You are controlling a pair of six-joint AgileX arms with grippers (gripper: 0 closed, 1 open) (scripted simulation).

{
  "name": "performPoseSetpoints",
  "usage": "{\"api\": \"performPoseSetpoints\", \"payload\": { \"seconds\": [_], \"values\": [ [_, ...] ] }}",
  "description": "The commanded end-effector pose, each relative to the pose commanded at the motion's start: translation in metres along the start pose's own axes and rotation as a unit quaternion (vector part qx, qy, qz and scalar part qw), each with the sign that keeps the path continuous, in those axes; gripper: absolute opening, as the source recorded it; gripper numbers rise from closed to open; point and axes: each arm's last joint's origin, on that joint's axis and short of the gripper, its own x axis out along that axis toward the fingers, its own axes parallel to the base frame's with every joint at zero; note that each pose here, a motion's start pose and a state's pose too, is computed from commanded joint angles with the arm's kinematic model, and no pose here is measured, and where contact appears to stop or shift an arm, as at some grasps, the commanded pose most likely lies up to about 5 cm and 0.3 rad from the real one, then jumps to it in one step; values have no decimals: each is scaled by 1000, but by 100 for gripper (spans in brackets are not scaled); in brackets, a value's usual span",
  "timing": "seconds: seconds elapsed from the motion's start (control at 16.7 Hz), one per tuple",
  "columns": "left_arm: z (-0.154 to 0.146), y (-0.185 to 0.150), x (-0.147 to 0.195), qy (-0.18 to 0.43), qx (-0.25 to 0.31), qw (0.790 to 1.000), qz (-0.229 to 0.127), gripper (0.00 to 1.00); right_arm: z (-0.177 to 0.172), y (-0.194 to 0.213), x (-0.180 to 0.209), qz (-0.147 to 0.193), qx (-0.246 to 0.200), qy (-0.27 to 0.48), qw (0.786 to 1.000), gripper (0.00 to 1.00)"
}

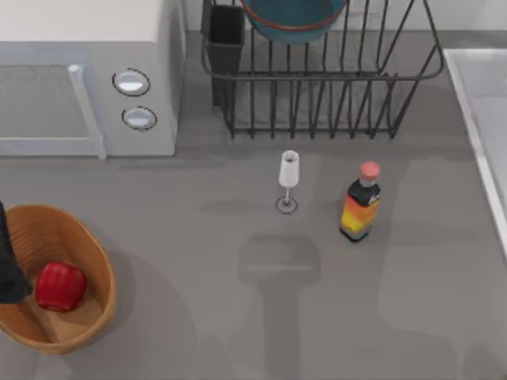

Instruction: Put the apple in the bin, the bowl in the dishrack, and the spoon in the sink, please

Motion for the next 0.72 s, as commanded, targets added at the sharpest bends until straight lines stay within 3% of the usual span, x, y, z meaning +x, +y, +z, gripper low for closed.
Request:
{"api": "performPoseSetpoints", "payload": {
  "seconds": [0.06, 0.72],
  "values": [
    [0, 0, 0, 0, 0, 1000, 0, 100, 0, 0, 0, 0, 0, 0, 1000, 0],
    [0, 0, 0, 0, 0, 1000, 0, 100, 0, 0, 0, 0, 0, 0, 1000, 83]
  ]
}}
